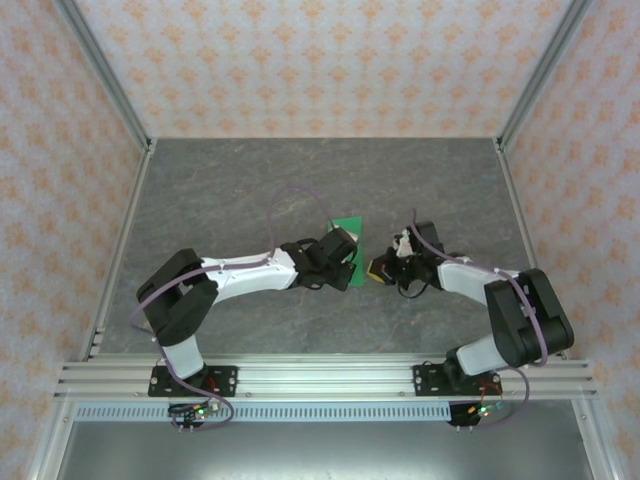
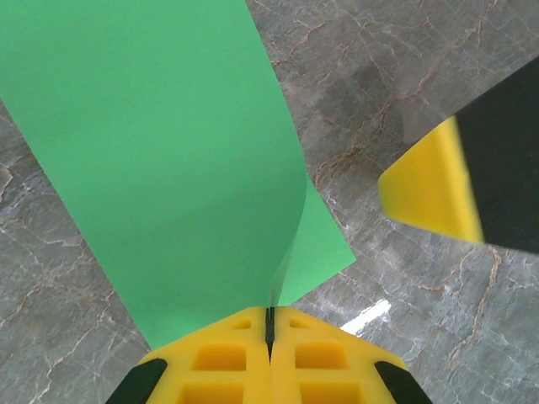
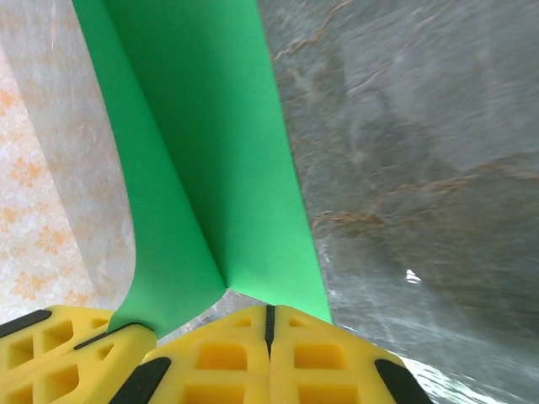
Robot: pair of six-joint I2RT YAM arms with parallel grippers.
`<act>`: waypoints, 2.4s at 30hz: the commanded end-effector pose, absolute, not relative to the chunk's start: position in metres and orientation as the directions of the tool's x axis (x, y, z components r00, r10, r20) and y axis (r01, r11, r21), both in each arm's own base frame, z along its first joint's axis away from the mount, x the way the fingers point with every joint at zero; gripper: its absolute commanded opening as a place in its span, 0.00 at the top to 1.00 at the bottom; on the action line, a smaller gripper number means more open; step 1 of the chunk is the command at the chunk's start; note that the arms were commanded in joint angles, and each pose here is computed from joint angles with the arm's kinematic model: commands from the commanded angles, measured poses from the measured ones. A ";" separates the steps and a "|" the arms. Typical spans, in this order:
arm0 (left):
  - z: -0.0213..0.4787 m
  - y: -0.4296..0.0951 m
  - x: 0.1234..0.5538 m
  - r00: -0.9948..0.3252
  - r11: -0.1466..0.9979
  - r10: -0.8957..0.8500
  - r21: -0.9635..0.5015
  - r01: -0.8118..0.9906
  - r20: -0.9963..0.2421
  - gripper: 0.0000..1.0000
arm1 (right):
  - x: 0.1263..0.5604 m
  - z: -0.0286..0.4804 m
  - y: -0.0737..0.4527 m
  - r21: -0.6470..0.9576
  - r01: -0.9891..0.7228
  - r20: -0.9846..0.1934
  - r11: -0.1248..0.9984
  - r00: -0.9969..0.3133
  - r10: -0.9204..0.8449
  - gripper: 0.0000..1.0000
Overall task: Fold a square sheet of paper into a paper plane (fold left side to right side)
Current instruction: Fold the triangle a second time at the center of the table.
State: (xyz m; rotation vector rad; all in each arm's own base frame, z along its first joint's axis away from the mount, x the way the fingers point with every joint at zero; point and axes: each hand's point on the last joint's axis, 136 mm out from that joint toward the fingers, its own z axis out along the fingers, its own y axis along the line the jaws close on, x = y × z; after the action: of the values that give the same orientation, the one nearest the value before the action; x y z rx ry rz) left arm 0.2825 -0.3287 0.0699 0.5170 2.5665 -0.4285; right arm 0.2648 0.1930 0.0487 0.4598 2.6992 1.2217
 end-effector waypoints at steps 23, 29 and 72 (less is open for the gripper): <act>0.066 -0.305 0.295 -0.848 0.871 0.316 -0.225 0.437 -0.425 1.00 | 0.247 0.000 0.187 0.575 0.272 0.077 0.772 -0.957 0.280 1.00; 0.063 -0.303 0.306 -0.851 0.868 0.329 -0.223 0.443 -0.410 1.00 | 0.243 -0.005 0.182 0.545 0.270 0.082 0.794 -0.959 0.270 1.00; 0.033 -0.292 0.345 -0.867 0.888 0.343 -0.176 0.425 -0.361 1.00 | 0.237 -0.012 0.181 0.513 0.267 0.094 0.816 -0.962 0.256 0.99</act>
State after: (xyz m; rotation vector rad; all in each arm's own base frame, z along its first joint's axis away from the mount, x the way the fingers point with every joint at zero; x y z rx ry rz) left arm 0.3338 -0.2957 0.0243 0.5639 2.7589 -0.3937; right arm 0.2563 0.2022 0.0168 0.3671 2.8899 1.0603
